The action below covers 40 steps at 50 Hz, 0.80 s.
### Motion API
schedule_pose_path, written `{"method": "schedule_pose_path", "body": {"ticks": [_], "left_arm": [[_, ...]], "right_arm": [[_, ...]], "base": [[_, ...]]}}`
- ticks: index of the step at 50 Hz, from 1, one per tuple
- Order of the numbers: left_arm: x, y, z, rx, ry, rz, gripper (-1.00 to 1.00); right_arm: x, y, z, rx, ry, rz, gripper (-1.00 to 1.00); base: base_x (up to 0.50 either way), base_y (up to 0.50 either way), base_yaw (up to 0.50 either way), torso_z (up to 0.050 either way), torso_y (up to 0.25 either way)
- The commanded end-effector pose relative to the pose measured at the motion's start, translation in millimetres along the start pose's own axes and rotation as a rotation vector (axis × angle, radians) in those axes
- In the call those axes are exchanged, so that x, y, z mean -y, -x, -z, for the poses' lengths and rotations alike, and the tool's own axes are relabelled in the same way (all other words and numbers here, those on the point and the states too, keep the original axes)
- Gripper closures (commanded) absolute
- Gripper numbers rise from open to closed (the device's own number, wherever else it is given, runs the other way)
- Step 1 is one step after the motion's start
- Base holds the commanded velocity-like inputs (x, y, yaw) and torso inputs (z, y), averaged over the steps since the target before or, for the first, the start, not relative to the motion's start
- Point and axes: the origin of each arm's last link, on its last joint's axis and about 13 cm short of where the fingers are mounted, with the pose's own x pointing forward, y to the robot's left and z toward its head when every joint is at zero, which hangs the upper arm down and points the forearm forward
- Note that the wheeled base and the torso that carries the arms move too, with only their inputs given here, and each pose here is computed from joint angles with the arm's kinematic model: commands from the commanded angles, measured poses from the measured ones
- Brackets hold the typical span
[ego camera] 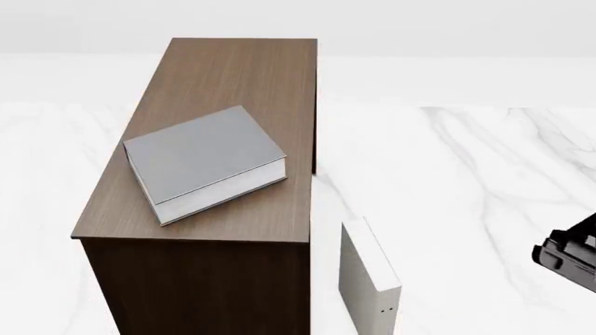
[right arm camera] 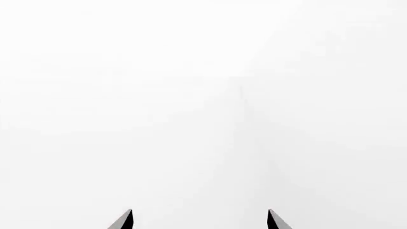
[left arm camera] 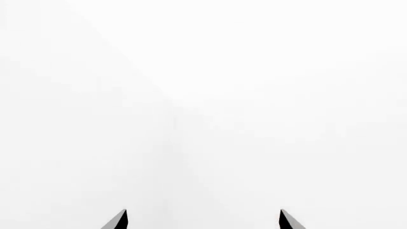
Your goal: Pick up the book in the middle and place it on the cabinet shelf.
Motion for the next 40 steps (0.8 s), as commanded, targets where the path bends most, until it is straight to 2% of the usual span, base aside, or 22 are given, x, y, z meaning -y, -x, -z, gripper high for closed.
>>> {"method": "schedule_pose_path", "body": {"ticks": [1, 4, 6, 7, 11, 18, 23, 40], "left_arm": [[-34.1, -49.4, -32.2, 0.236, -0.115, -0.198, -1.0], [-39.7, -55.3, -37.0, 0.276, -0.142, -0.221, -1.0], [-39.7, -55.3, -37.0, 0.276, -0.142, -0.221, -1.0], [-49.0, -65.9, -47.6, 0.341, -0.178, -0.255, -1.0], [-61.8, -73.3, -63.9, 0.414, -0.207, -0.31, -1.0], [-79.7, -80.1, -85.6, 0.502, -0.239, -0.371, -1.0], [-83.6, -81.5, -92.6, 0.53, -0.247, -0.394, -1.0], [-82.4, -80.5, -90.0, 0.529, -0.255, -0.388, -1.0]], "right_arm": [[20.9, -52.1, -49.7, 0.356, 0.009, 0.175, -1.0], [27.7, -60.4, -64.7, 0.438, 0.031, 0.229, -1.0], [27.8, -60.2, -64.9, 0.438, 0.031, 0.229, -1.0], [35.1, -68.3, -85.5, 0.522, 0.014, 0.277, -1.0], [46.8, -74.7, -112.0, 0.662, 0.011, 0.321, -1.0], [51.6, -74.1, -124.2, 0.741, -0.003, 0.344, -1.0], [49.3, -69.9, -132.0, 0.806, -0.003, 0.317, -1.0], [47.6, -66.5, -128.4, 0.801, -0.01, 0.31, -1.0]], "base": [[0.0, 0.0, 0.0, 0.0, 0.0], [0.0, 0.0, 0.0, 0.0, 0.0], [0.0, 0.0, 0.0, 0.0, 0.0], [0.0, 0.0, 0.0, 0.0, 0.0], [0.0, 0.0, 0.0, 0.0, 0.0], [0.0, 0.0, 0.0, 0.0, 0.0], [0.0, 0.0, 0.0, 0.0, 0.0], [0.0, 0.0, 0.0, 0.0, 0.0]]}}
